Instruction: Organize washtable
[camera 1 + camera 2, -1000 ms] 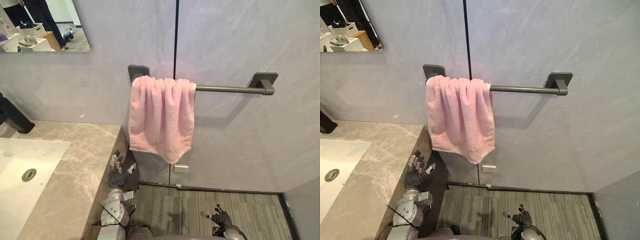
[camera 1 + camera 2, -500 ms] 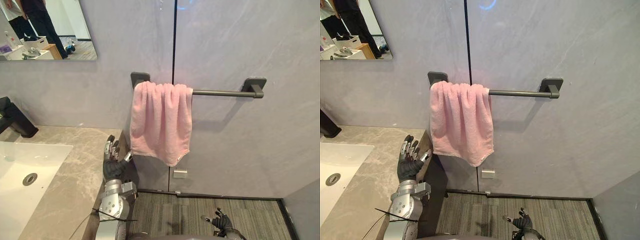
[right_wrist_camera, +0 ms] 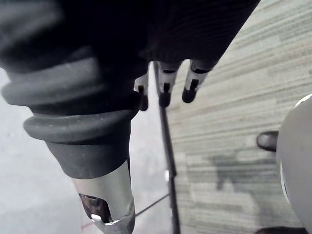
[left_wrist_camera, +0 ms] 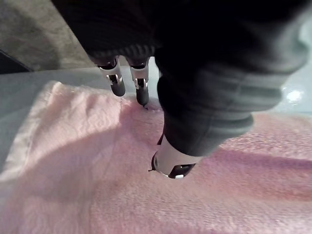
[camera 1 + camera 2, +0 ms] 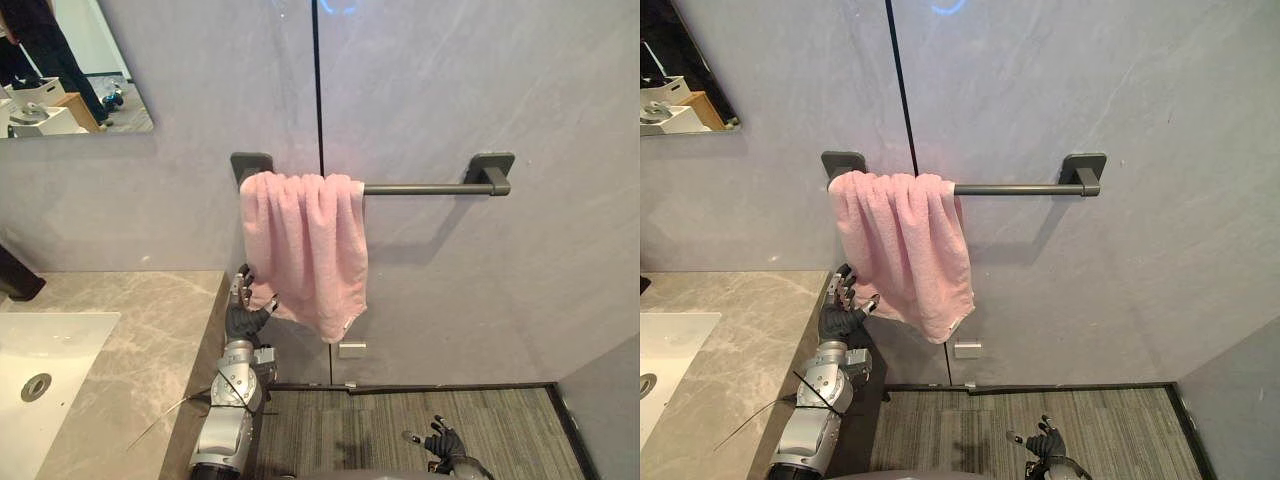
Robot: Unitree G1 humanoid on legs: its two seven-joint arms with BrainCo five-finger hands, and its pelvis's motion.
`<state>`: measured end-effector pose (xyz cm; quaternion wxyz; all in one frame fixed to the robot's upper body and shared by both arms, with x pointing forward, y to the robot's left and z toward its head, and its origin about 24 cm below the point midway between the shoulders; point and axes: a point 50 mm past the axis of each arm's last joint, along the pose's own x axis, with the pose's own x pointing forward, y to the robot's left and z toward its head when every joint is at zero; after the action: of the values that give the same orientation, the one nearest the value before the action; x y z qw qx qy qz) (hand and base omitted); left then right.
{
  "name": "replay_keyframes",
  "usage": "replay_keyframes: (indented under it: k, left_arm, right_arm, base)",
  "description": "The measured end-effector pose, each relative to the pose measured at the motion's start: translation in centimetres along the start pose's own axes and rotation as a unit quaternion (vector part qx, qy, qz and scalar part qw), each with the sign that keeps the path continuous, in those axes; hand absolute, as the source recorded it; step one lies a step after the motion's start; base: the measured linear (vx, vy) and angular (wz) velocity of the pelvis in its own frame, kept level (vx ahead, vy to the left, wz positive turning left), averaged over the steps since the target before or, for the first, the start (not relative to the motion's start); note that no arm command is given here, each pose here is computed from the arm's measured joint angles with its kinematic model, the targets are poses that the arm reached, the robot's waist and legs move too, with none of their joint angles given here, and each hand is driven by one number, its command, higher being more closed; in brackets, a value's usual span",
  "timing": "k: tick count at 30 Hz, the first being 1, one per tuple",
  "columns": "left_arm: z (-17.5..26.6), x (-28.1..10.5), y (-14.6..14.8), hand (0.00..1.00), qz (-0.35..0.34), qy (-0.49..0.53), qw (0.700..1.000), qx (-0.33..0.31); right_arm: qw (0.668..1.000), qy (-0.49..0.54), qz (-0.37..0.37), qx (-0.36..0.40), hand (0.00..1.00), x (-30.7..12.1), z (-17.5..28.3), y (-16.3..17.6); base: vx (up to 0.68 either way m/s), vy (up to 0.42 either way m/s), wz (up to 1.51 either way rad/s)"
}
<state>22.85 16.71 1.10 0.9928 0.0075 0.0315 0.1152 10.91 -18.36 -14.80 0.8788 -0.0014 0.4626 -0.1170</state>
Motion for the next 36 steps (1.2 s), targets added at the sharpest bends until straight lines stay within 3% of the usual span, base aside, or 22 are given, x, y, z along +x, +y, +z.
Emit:
replay_keyframes:
  k: [18,31,32,36]
  left_arm:
    - [-2.4,0.2,2.5,0.0,0.052,0.055,0.996,0.051]
    - [-3.8,0.6,2.3,0.0,0.04,0.09,0.993,0.065]
    - [-3.7,0.8,2.3,1.0,0.038,0.087,0.993,0.067]
    - [-2.9,1.8,2.8,1.0,0.026,0.071,0.994,0.084]
  right_arm:
    - [1.0,-0.001,0.0,0.0,0.0,0.1,0.2,0.0]
    - [1.0,-0.012,0.003,-0.002,0.0,0.4,1.0,0.1]
    - [1.0,-0.012,0.002,-0.003,0.0,0.4,1.0,0.0]
    - [1.0,-0.017,0.0,-0.008,0.0,0.5,1.3,-0.3]
  base:
    - [-0.01,0.01,-0.03]
    - [-0.01,-0.006,0.0]
    - [-0.03,-0.001,-0.05]
    - [-0.03,-0.002,-0.04]
